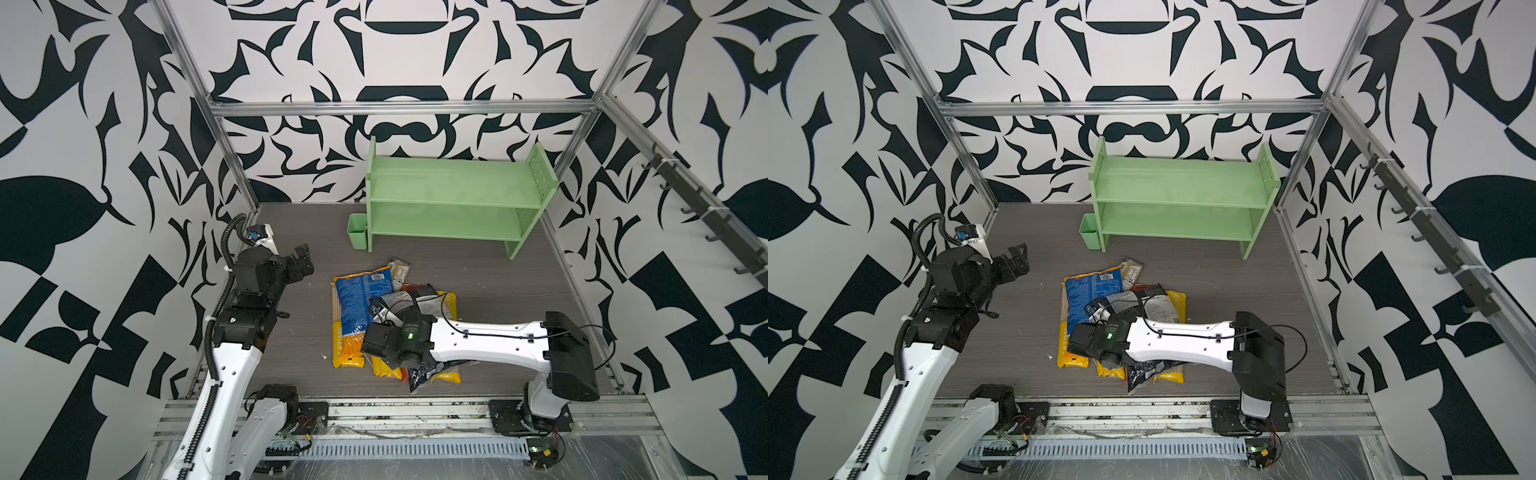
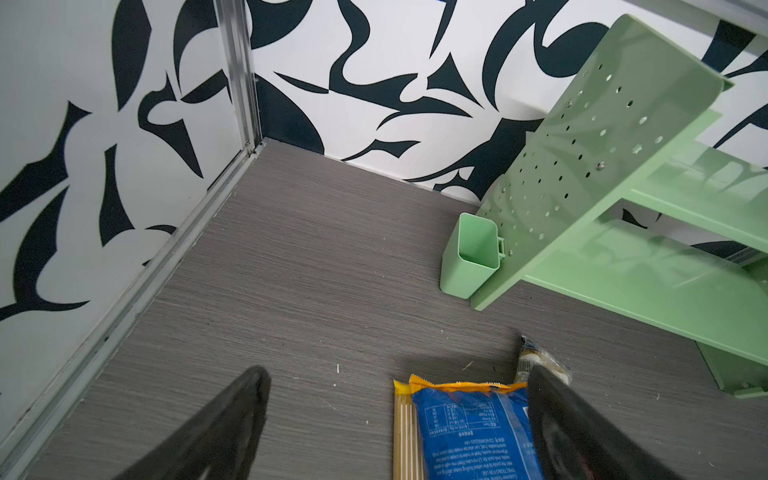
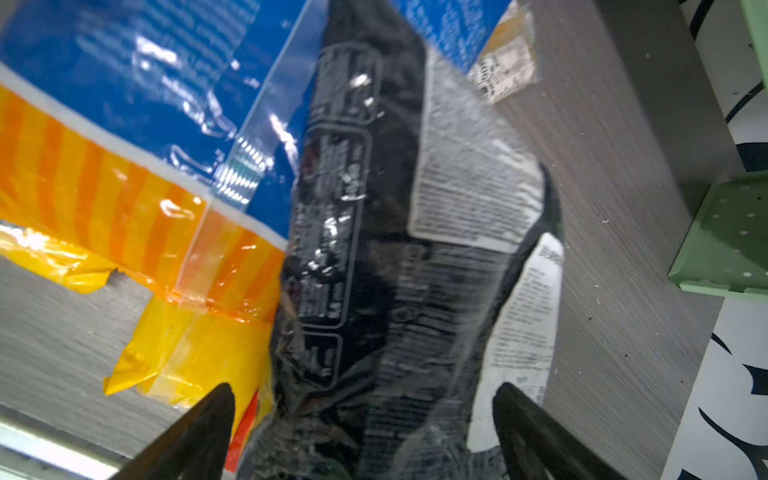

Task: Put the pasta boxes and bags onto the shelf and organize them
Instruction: 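Grasp the black Barilla bag with the right gripper while the left arm rises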

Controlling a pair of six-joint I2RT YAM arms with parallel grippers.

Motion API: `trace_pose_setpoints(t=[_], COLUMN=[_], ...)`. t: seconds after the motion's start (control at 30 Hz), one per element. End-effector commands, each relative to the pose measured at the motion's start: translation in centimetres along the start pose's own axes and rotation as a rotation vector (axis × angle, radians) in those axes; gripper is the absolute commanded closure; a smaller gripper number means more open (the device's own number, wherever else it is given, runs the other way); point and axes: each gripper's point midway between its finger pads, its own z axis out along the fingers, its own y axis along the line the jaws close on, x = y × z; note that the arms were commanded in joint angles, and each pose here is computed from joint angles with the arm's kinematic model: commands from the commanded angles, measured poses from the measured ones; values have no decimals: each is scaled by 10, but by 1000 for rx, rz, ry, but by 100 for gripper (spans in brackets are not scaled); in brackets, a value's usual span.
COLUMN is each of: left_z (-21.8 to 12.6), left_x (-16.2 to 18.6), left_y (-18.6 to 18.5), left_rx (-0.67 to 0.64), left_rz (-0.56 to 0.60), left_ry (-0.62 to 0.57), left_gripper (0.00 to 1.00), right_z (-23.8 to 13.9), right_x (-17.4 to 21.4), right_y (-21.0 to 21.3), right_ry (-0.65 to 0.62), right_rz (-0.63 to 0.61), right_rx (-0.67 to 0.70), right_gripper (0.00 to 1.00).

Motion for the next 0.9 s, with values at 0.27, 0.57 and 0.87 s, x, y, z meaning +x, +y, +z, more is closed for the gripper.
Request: trace_pose_setpoints(t=[0.27, 0.57, 0.87], left_z=[-2, -2, -2], left_x=[4, 4, 2], left_y=[0, -3, -7], left_rx=[-5, 15, 37], left_rz=[2, 0, -2], left_ry=[36, 34, 19], left_gripper=[1, 1, 1], right_z=[28, 46, 56], right_x=[9, 22, 41], right_y=[-15, -32, -72], right_ry=[81, 153, 213], right_rz=[12, 43, 75], right_rx=[212, 330, 355], right_gripper=[1, 1, 4])
